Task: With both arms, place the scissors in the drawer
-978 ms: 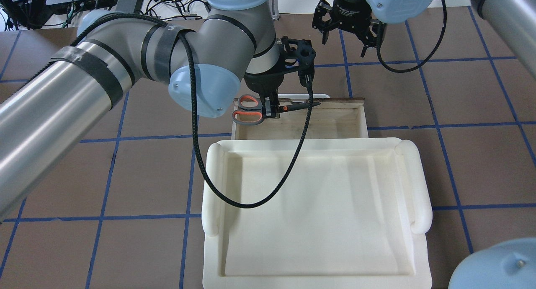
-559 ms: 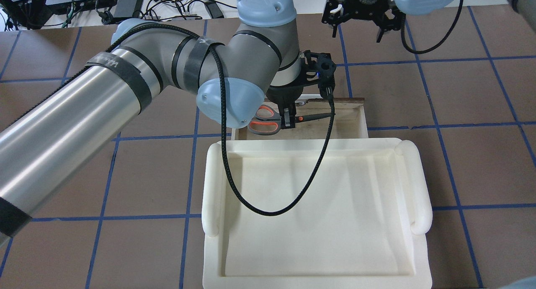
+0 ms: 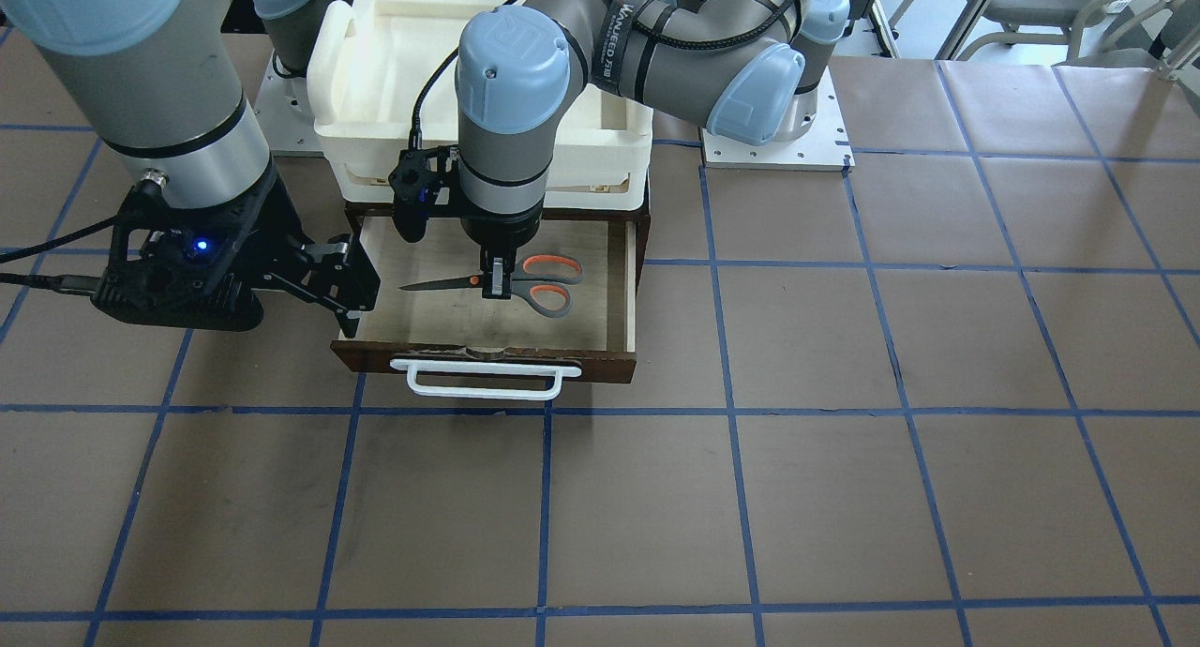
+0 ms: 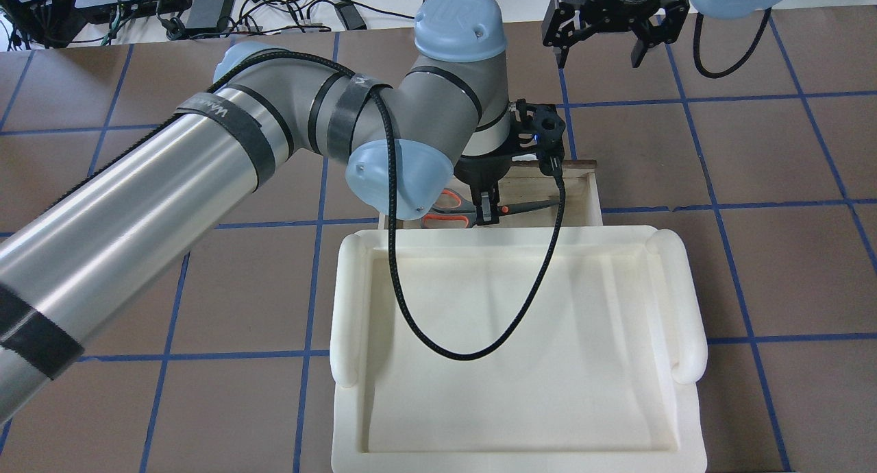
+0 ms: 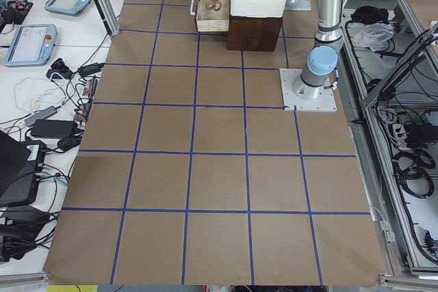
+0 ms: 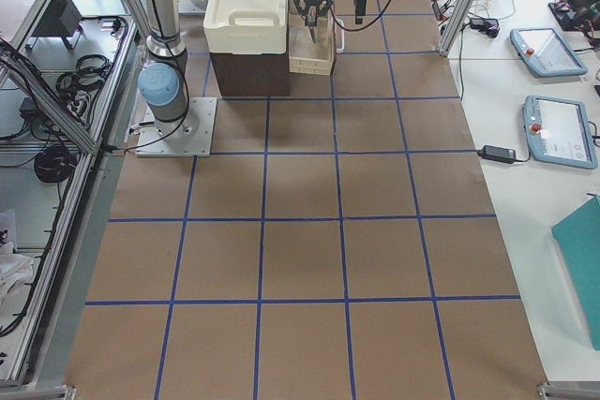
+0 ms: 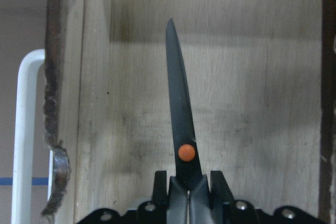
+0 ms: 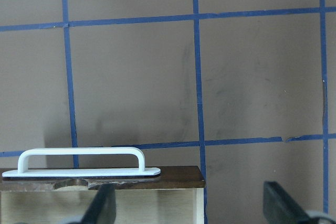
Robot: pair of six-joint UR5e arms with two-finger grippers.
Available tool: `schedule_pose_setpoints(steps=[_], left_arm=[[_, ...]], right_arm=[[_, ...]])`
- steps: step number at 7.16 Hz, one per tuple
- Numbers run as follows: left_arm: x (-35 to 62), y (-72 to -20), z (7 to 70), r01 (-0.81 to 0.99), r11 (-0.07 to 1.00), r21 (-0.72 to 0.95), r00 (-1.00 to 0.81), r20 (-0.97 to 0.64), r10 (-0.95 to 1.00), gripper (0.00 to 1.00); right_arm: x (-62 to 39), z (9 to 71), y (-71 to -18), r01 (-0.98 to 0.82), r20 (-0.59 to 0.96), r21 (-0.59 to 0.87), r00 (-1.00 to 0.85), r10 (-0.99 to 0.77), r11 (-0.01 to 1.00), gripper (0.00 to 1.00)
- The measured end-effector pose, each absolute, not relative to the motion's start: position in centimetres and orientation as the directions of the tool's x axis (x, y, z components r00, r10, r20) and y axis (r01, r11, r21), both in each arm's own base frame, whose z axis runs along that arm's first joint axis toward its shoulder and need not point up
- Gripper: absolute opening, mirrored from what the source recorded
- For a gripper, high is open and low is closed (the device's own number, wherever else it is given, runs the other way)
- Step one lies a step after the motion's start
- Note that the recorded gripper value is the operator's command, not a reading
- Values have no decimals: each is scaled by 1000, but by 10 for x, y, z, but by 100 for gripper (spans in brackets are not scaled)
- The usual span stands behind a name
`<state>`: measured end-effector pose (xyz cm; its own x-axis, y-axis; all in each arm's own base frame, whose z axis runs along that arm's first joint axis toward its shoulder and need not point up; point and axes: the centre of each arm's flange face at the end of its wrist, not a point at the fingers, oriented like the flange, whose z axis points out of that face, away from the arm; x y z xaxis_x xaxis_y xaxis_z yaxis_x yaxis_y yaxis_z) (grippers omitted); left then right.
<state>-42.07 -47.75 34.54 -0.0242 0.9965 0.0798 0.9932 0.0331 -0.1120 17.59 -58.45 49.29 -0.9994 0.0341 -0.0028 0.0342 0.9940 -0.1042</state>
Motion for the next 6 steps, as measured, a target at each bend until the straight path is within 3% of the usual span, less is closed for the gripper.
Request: schedule_pose_setpoints(steps=[2, 3, 4, 5, 6], left_arm=[[-428, -473, 341, 994, 42, -105, -33, 90, 995, 0], [-429, -472, 339, 994, 47, -104, -37, 93, 995, 5], [-429, -470, 338, 994, 50, -102, -40, 96, 995, 79], [-430, -468, 336, 994, 52, -100, -42, 99, 994, 96], [-430, -467, 334, 994, 54, -98, -44, 102, 994, 97]], right_arm=[[177, 503, -577, 18, -4, -122, -1000, 17, 992, 100], [178, 507, -573, 14, -3, -126, -1000, 14, 992, 100], [178, 506, -569, 11, -11, -123, -1000, 10, 992, 100], [178, 503, -567, 11, -14, -119, -1000, 9, 993, 100], [178, 502, -565, 12, -16, -118, -1000, 10, 993, 100]])
